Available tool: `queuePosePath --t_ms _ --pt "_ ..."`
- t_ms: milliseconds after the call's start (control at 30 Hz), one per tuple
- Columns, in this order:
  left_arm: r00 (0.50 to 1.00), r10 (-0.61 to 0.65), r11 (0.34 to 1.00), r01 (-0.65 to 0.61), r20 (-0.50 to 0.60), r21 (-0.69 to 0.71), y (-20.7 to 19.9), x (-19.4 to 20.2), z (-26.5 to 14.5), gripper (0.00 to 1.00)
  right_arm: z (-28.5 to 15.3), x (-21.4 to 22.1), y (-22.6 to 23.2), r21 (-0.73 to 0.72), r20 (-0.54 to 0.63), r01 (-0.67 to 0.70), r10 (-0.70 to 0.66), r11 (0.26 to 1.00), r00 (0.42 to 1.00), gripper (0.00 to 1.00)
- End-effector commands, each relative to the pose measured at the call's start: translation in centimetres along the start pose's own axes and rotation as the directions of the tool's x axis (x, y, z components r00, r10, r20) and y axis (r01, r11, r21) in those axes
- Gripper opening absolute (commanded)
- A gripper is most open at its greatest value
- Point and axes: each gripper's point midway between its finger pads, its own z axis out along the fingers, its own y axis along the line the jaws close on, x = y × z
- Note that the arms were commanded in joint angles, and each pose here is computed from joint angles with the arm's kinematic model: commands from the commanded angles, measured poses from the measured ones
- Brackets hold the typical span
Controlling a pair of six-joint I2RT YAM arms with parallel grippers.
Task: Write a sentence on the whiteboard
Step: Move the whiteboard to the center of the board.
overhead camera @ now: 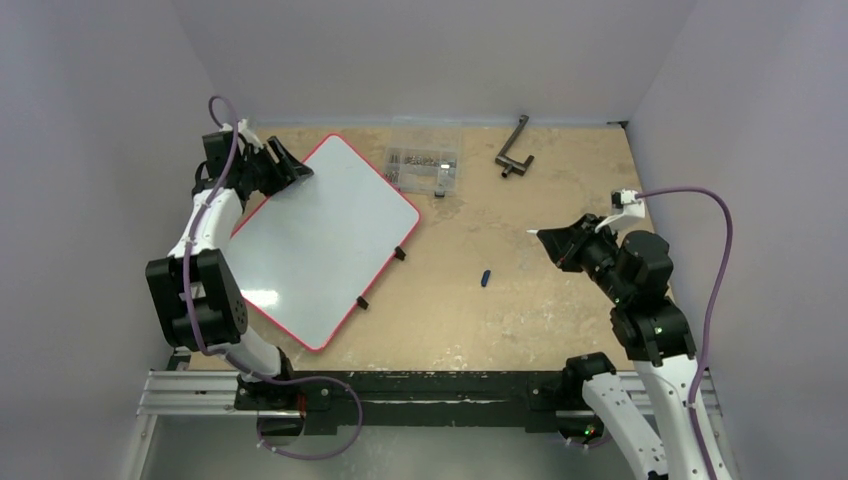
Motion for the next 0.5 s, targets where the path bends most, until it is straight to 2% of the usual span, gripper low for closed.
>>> queuePosePath --t_ms 0,100,467 --pt "1.000 0.014 0.999 -0.014 -0.003 0.039 -2.9 1.6 0.3 0.57 -0.2 -0.4 0.4 -0.018 0.017 0.008 -0.007 1.000 1.000 0.00" --pt "0.999 0.030 0.999 -0.030 -0.010 0.042 -4.0 2.4 0.7 0.47 -0.4 -0.4 0.4 -0.015 0.017 0.007 -0.006 1.000 1.000 0.00" --pt "0.999 0.037 0.998 -0.038 0.026 0.051 -6.8 2.9 0.6 0.29 -0.5 -0.3 0.1 -0.003 0.018 0.010 -0.010 1.000 1.000 0.00"
